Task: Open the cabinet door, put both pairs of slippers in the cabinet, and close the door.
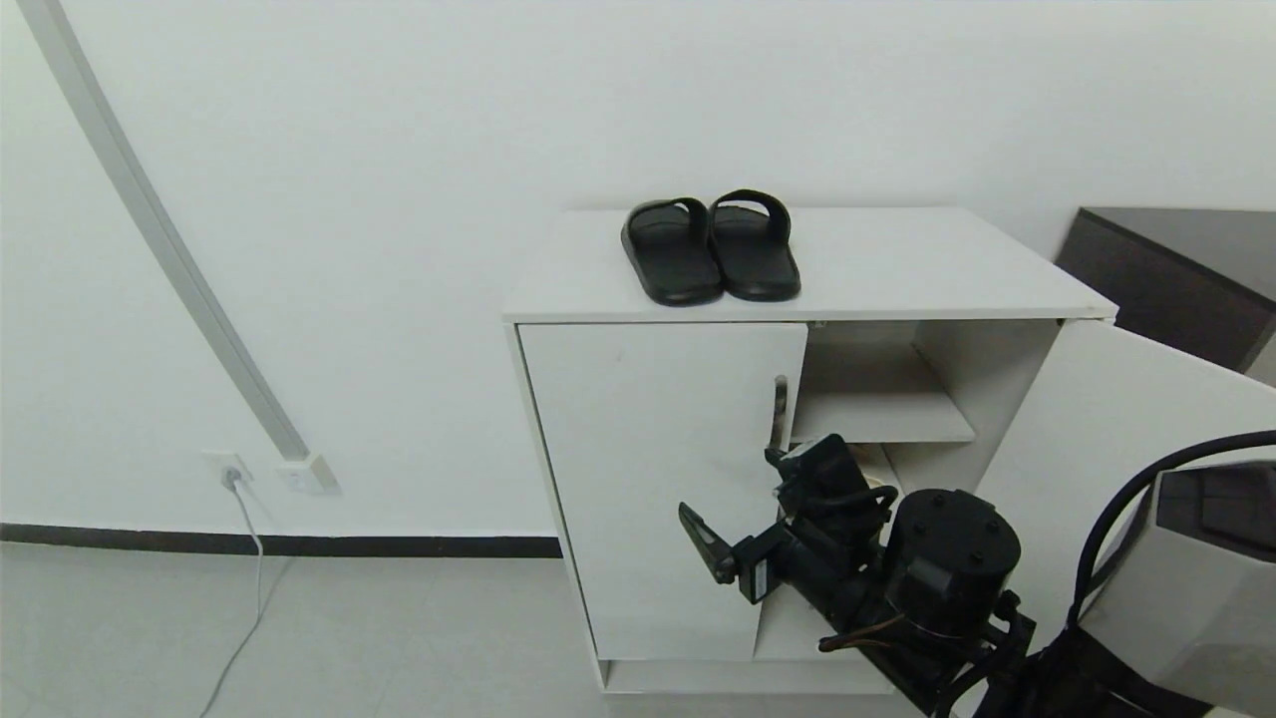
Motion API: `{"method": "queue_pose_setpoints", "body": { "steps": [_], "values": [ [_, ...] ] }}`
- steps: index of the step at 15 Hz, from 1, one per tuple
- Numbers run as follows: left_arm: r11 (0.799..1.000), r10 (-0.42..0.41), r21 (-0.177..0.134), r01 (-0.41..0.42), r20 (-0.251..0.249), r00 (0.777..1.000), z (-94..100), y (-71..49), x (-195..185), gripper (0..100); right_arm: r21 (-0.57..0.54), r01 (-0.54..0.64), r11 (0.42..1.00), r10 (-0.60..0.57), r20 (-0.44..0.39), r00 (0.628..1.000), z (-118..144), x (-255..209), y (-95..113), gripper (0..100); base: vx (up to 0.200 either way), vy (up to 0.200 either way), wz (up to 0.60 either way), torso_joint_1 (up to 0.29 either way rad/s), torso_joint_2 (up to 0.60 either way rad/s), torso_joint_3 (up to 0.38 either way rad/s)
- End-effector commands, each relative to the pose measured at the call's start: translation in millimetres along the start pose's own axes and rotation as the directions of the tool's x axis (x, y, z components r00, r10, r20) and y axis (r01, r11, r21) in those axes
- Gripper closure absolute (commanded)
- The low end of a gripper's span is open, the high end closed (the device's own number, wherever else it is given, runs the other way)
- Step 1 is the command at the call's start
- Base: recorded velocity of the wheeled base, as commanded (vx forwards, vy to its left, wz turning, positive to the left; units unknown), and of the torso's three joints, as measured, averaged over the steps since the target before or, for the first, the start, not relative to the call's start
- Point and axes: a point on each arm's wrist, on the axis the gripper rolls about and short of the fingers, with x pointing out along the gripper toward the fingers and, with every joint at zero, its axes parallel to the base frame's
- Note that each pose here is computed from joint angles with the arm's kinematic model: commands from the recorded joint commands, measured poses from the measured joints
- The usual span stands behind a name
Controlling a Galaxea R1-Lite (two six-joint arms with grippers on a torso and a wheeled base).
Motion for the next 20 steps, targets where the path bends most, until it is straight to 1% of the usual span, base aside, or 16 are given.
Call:
{"method": "queue_pose_setpoints", "body": {
  "steps": [1, 8, 15, 18, 20],
  "values": [
    [1.000, 0.001, -0.001, -0.001, -0.001, 1.000, 0.1, 0.0, 0, 100, 0.000, 0.000, 1.000, 0.000, 0.003, 1.000, 2, -1, 0, 0, 0.000, 0.000, 0.00, 0.183, -0.50, -0.305],
    [1.000, 0.001, -0.001, -0.001, -0.001, 1.000, 0.1, 0.0, 0, 100, 0.000, 0.000, 1.000, 0.000, -0.001, 1.000, 0, -1, 0, 0, 0.000, 0.000, 0.00, 0.207, -0.52, -0.314],
    [1.000, 0.001, -0.001, -0.001, -0.001, 1.000, 0.1, 0.0, 0, 100, -0.003, -0.003, 1.000, 0.003, -0.011, 1.000, -3, -3, 0, 0, 0.000, 0.000, 0.00, 0.256, -0.59, -0.334],
    [1.000, 0.001, -0.001, -0.001, -0.001, 1.000, 0.1, 0.0, 0, 100, -0.006, -0.008, 1.000, 0.008, -0.020, 1.000, -8, -4, 0, 0, 0.000, 0.000, 0.00, 0.204, -0.45, -0.248],
    [1.000, 0.002, -0.002, -0.002, -0.001, 1.000, 0.1, 0.0, 0, 100, -0.017, -0.007, 1.000, 0.007, -0.035, 0.999, -13, -4, 1, 0, 0.000, 0.000, 0.00, 0.093, -0.21, -0.107]
  ]
}}
